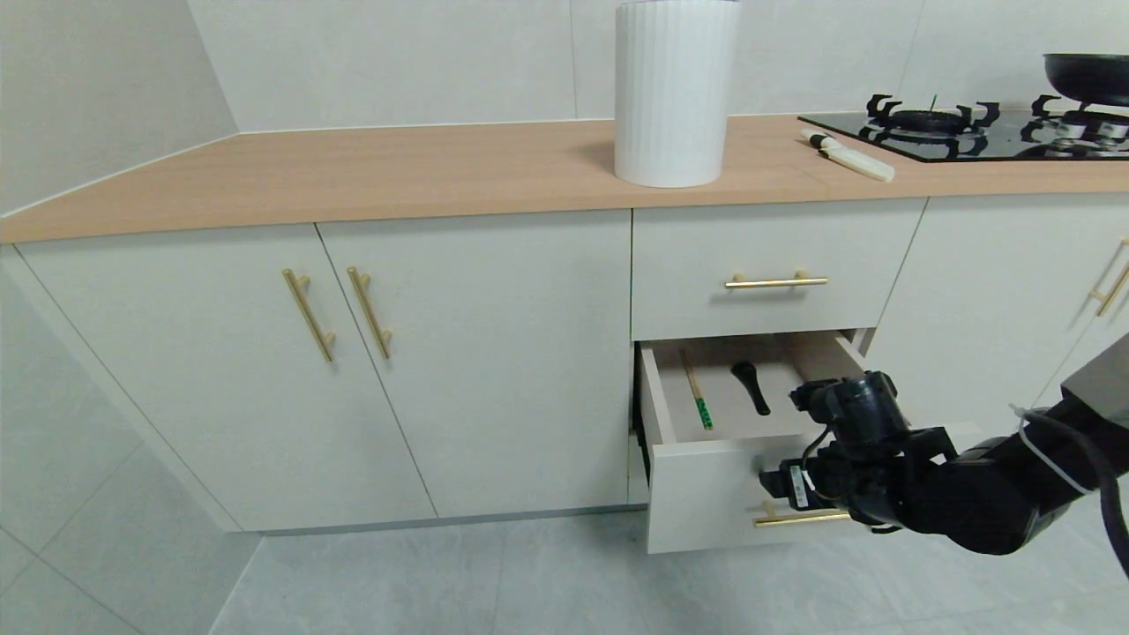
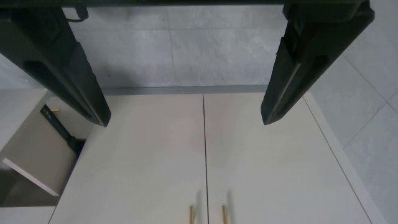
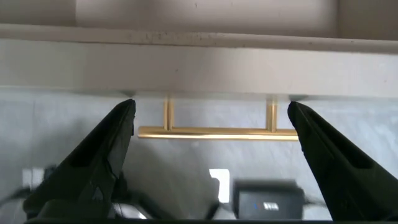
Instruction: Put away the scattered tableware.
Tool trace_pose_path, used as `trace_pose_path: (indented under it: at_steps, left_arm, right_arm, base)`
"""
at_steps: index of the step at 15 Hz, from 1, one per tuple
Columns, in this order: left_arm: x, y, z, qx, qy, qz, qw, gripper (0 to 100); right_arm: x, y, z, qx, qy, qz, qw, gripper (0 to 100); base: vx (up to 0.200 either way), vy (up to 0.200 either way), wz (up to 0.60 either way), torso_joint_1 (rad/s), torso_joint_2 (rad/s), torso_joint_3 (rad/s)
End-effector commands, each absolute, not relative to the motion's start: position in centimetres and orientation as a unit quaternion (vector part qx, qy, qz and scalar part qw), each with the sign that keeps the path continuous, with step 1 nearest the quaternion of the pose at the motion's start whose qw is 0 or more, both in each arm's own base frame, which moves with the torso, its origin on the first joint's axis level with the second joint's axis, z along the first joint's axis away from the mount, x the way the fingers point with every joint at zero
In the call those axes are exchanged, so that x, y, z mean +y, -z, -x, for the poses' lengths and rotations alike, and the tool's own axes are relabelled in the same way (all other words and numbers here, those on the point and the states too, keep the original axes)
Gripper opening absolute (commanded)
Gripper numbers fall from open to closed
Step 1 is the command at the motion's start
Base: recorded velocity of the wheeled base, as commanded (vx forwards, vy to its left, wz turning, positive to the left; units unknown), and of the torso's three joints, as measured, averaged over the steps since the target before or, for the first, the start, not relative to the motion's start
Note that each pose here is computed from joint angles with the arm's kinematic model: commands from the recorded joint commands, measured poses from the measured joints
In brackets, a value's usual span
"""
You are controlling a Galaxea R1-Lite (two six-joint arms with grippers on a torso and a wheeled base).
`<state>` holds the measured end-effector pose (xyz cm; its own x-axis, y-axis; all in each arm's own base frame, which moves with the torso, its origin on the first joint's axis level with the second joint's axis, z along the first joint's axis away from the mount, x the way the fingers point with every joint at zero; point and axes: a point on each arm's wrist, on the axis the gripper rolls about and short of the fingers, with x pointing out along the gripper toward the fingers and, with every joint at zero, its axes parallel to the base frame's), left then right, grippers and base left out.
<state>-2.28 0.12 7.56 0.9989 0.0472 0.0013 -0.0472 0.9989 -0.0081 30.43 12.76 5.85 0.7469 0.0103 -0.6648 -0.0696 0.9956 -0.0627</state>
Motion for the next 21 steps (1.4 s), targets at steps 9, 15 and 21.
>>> trace_pose_path:
  at_steps: [9, 15, 21]
  left_arm:
    - [0.1, -7.6, 2.3, -0.001, -0.024, 0.005, 1.0, 100]
    - [0.1, -7.6, 2.3, -0.001, -0.024, 0.004, 1.0, 100]
    - [0.1, -7.6, 2.3, -0.001, -0.024, 0.004, 1.0, 100]
  right_arm:
    - [12.1, 0.2, -35.4, 0.226, 0.029, -0.006, 0.974, 100]
    - [11.4, 1.2, -38.6, 0.166, 0.051, -0.037, 0.984, 100]
    - [10.8, 1.5, -41.4, 0.1, 0.091, -0.058, 0.989, 100]
  base:
    - [0.0, 0.0, 0.0, 0.0, 0.0, 0.0]
    - [0.0, 0.0, 0.0, 0.0, 0.0, 0.0]
    - [0.0, 0.0, 0.0, 0.0, 0.0, 0.0]
